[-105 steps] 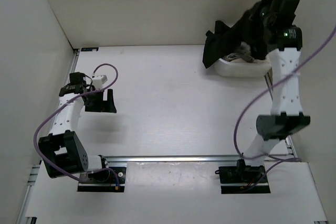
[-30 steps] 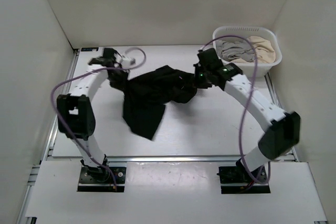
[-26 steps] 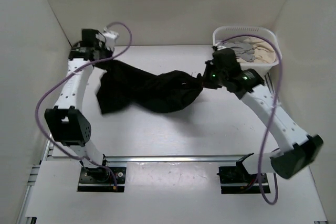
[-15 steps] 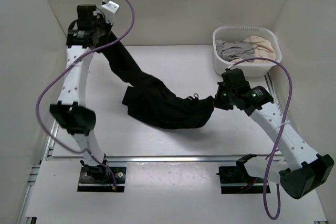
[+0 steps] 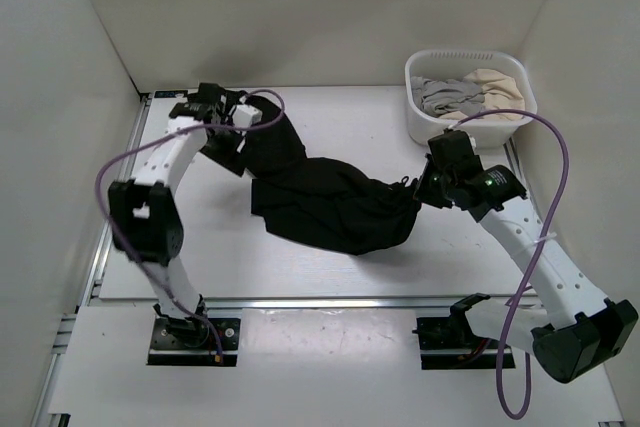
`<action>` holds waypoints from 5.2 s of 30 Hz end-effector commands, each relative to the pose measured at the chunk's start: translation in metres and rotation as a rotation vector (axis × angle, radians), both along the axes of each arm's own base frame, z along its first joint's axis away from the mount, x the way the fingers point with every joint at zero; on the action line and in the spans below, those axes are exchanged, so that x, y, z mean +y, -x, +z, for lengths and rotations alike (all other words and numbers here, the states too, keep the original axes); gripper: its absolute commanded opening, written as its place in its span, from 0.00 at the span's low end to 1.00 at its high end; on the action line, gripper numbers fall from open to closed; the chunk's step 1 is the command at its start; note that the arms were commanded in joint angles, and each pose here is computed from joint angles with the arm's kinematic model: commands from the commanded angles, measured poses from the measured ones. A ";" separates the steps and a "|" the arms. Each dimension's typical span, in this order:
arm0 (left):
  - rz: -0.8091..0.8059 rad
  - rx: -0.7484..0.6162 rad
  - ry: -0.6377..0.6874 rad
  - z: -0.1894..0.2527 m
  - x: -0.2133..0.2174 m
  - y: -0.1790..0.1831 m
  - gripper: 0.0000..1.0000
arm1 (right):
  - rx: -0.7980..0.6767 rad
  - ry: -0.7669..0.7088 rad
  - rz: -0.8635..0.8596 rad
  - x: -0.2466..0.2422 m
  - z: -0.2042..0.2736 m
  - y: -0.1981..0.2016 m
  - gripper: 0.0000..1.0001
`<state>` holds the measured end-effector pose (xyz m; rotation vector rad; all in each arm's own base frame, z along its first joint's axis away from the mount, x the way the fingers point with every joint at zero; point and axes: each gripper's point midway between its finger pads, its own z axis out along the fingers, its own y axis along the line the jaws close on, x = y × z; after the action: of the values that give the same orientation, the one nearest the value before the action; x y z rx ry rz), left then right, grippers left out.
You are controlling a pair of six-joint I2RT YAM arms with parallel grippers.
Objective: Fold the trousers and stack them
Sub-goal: Flatten the trousers out
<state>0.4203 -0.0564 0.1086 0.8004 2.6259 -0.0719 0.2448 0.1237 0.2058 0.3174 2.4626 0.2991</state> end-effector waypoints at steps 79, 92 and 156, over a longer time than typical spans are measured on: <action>0.343 0.142 -0.319 -0.074 0.200 0.125 1.00 | -0.047 0.106 -0.341 -0.066 -0.049 0.017 0.00; 0.503 0.049 -0.312 -0.071 0.241 0.106 0.14 | -0.080 0.186 -0.459 -0.099 -0.045 0.037 0.00; 0.635 0.320 0.242 -0.105 0.199 0.144 0.14 | -0.032 0.137 -0.611 -0.112 -0.148 0.042 0.00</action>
<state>0.2922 0.1559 0.0111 -0.1631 2.9295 -0.2483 0.1653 0.0049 0.0479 0.8904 2.3452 -0.2365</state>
